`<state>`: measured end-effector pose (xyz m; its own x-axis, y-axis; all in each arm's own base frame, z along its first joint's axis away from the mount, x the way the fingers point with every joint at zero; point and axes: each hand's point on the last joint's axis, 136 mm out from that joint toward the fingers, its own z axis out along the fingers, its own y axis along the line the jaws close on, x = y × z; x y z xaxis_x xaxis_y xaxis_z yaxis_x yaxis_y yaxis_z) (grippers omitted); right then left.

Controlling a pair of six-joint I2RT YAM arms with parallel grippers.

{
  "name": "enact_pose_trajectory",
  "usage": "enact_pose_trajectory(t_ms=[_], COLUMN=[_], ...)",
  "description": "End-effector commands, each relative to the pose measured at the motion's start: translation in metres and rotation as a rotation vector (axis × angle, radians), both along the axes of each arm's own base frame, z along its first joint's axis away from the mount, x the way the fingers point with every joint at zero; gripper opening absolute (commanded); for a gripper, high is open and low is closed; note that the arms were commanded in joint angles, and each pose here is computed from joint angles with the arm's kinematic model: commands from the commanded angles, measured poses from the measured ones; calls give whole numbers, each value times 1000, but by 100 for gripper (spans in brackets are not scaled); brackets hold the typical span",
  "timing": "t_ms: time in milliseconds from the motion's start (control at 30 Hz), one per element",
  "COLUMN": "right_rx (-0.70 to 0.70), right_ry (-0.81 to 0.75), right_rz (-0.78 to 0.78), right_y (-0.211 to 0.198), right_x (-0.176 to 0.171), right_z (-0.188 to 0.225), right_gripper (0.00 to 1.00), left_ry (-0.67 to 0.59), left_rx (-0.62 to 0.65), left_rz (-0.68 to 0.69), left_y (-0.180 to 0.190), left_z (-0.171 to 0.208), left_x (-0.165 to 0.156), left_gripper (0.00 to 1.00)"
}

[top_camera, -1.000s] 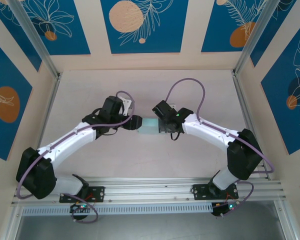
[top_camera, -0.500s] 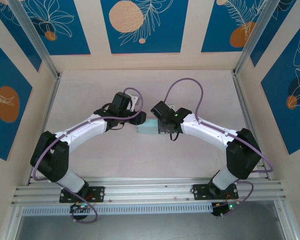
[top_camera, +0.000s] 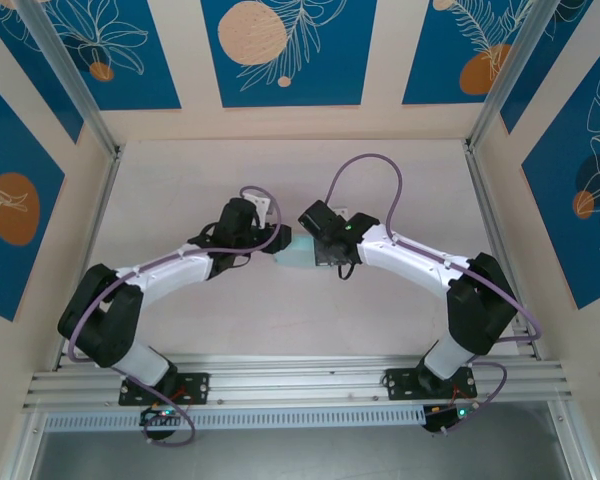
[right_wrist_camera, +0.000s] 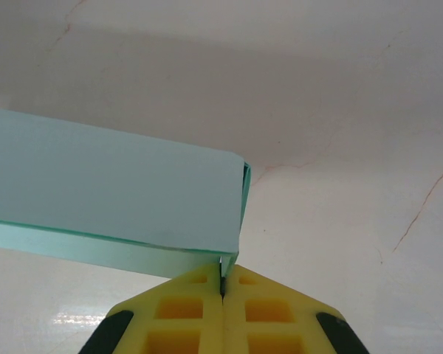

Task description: Fold the paper box

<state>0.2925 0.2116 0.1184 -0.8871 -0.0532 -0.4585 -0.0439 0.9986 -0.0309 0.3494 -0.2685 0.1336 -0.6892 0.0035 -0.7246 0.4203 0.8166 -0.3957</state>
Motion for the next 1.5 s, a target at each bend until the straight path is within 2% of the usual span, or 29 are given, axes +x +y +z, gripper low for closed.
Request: enact_pose_trajectory(t_ms=[0,67,233,333,567,800,1067,1467], right_rx=[-13,-13,-7,16,156,271,439,430], right_ry=[49,51,38,24,-40,-83,-70,34], right_rz=[8,10,28,47,72,-36,-96,-162], right_y=[3,3,6,11,22,8,9,-6], right_x=[-6,-7,-9,-12,-11,9,35,17], right_z=[-10,-9,0,10,46,57,46,-8], right_gripper=[0,0,22,30,54,61,57,51], left_ry=[148,157,173,170,168,171,171,181], left_rx=[131,137,143,139,140,145,146,149], left_rz=[39,49,51,48,41,40,35,41], left_y=[21,24,25,23,21,22,21,21], left_z=[-68,-74,-81,-79,-76,-76,-76,-80], left_x=[-24,-26,-28,-26,-25,-26,-27,-28], left_gripper=[53,53,52,52,52,52,52,52])
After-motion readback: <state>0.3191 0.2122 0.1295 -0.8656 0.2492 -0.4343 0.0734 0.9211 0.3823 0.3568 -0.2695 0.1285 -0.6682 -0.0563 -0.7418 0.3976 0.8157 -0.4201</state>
